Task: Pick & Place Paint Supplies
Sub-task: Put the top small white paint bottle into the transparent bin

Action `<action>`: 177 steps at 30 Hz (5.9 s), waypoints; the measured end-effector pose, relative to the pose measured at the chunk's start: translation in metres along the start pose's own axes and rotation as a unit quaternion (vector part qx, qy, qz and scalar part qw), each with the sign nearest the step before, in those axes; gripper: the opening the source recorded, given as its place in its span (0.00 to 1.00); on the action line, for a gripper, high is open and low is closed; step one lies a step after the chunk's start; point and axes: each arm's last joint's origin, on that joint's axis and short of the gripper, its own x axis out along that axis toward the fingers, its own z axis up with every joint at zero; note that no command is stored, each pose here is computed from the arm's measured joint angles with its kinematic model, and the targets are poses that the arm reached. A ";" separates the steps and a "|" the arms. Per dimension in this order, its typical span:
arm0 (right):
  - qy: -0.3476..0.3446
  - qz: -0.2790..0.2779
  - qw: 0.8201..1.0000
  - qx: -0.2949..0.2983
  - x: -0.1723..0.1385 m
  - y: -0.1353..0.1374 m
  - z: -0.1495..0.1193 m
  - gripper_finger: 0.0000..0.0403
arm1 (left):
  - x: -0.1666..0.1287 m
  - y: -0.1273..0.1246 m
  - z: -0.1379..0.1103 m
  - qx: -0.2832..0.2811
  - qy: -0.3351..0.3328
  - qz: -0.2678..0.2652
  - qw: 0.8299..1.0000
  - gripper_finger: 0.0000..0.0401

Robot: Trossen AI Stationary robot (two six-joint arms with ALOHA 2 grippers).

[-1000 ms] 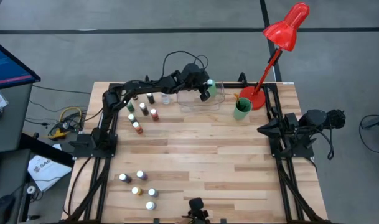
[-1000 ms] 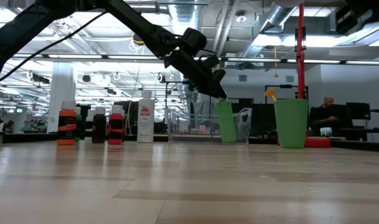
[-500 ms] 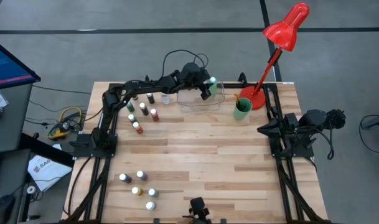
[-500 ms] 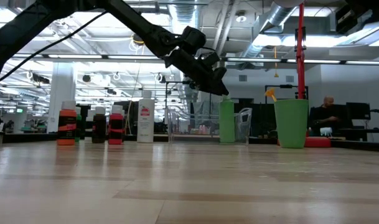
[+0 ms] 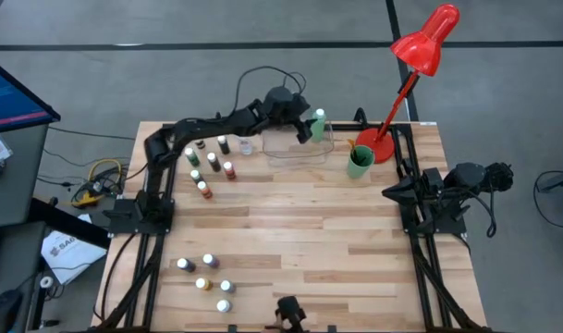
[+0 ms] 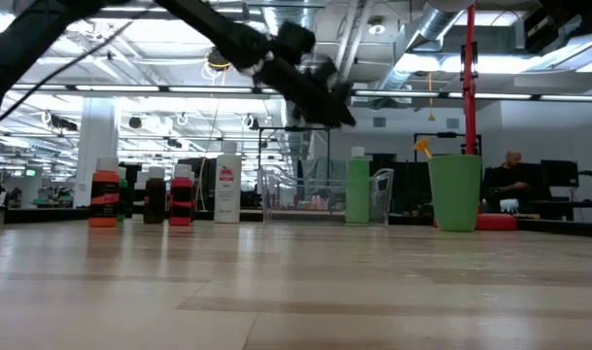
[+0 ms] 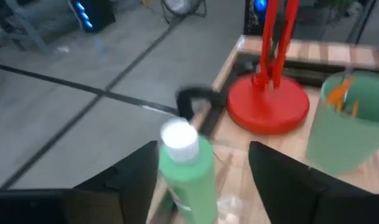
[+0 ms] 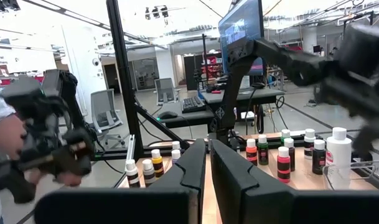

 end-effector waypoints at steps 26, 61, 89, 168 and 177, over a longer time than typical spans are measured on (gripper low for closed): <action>0.000 0.000 1.000 0.000 0.000 0.000 0.000 0.05 | -0.272 0.077 -0.022 -0.203 0.199 0.279 0.917 0.73; 0.000 0.000 1.000 0.000 0.000 0.000 0.000 0.05 | -0.222 0.123 -0.135 -0.313 0.410 0.297 0.804 0.73; 0.000 0.000 1.000 0.000 0.000 0.000 0.000 0.05 | -0.207 0.124 -0.162 -0.312 0.412 0.286 0.807 0.60; 0.000 0.000 1.000 0.000 0.000 0.000 0.000 0.05 | -0.108 0.064 0.018 -0.294 0.174 0.071 0.937 0.22; 0.000 0.000 1.000 0.000 0.000 0.000 0.000 0.05 | -0.072 0.051 -0.010 -0.263 0.233 0.068 0.934 0.22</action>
